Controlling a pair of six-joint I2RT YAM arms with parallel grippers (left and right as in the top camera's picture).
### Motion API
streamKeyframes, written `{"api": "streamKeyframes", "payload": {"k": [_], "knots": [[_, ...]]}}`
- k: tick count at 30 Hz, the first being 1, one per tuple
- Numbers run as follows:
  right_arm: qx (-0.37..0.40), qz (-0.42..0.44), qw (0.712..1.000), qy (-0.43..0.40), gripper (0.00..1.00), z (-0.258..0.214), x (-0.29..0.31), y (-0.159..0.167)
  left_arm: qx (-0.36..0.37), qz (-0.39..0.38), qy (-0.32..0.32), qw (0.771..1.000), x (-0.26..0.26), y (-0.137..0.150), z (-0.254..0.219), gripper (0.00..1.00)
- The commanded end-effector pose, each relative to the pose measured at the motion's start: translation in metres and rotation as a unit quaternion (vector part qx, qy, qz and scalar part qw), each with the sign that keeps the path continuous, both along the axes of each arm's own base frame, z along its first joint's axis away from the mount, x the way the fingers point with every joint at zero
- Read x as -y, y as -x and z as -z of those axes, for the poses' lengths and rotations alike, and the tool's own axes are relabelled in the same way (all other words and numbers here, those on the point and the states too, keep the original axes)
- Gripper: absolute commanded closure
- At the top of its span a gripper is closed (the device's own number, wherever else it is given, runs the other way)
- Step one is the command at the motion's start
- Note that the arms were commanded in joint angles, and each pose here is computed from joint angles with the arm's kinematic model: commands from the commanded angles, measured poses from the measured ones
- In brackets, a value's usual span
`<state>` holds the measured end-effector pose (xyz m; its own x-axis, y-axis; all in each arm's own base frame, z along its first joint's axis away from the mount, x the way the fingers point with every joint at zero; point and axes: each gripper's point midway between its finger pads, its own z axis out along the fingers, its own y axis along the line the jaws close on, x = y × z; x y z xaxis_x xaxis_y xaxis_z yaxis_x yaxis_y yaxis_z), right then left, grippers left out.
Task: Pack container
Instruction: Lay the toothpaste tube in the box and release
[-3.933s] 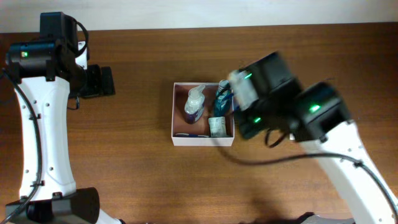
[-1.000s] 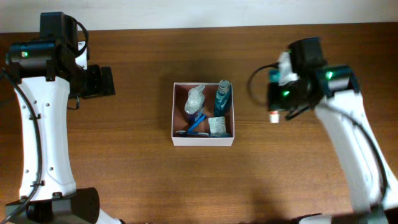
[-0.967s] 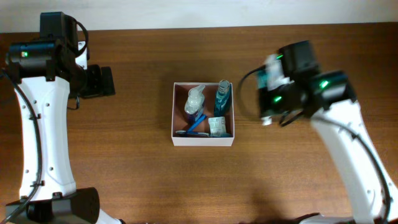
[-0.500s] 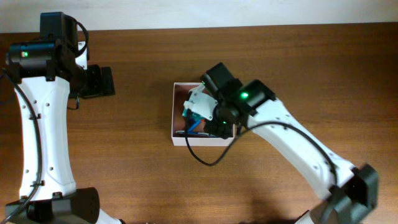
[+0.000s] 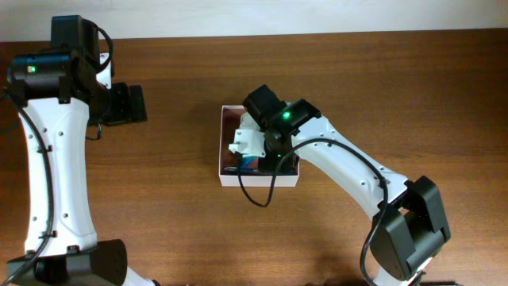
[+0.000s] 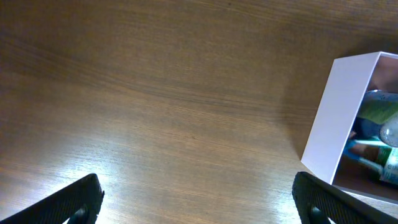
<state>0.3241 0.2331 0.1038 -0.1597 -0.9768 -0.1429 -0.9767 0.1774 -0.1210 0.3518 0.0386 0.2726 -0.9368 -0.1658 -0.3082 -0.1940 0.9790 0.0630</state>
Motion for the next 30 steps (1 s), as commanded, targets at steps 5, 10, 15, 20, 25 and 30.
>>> {"api": "streamKeyframes", "payload": {"k": [5,10,15,20,25,30], "knots": [[0.045,0.15,0.987,-0.047,0.01,-0.089,0.008,-0.006,0.014,-0.003,0.004,1.0,0.001,0.001,-0.008,0.0],[0.059,0.241,0.964,-0.1,0.01,-0.157,0.017,0.007,0.014,-0.003,0.004,1.0,0.001,0.001,-0.008,0.0],[0.07,0.371,0.904,-0.203,0.01,-0.217,0.018,0.012,0.014,-0.003,0.004,1.0,0.001,0.001,-0.008,0.0],[0.054,0.394,0.899,-0.181,0.01,-0.215,0.033,0.029,0.014,-0.003,0.004,1.0,0.001,0.001,-0.008,0.0],[0.087,0.419,0.882,-0.198,0.01,-0.229,0.052,0.014,0.014,-0.003,0.004,1.0,0.001,0.001,-0.008,0.01],[0.135,0.485,0.824,-0.261,0.01,-0.267,0.097,-0.002,0.014,-0.003,0.004,1.0,0.001,0.001,-0.008,0.01]]}}
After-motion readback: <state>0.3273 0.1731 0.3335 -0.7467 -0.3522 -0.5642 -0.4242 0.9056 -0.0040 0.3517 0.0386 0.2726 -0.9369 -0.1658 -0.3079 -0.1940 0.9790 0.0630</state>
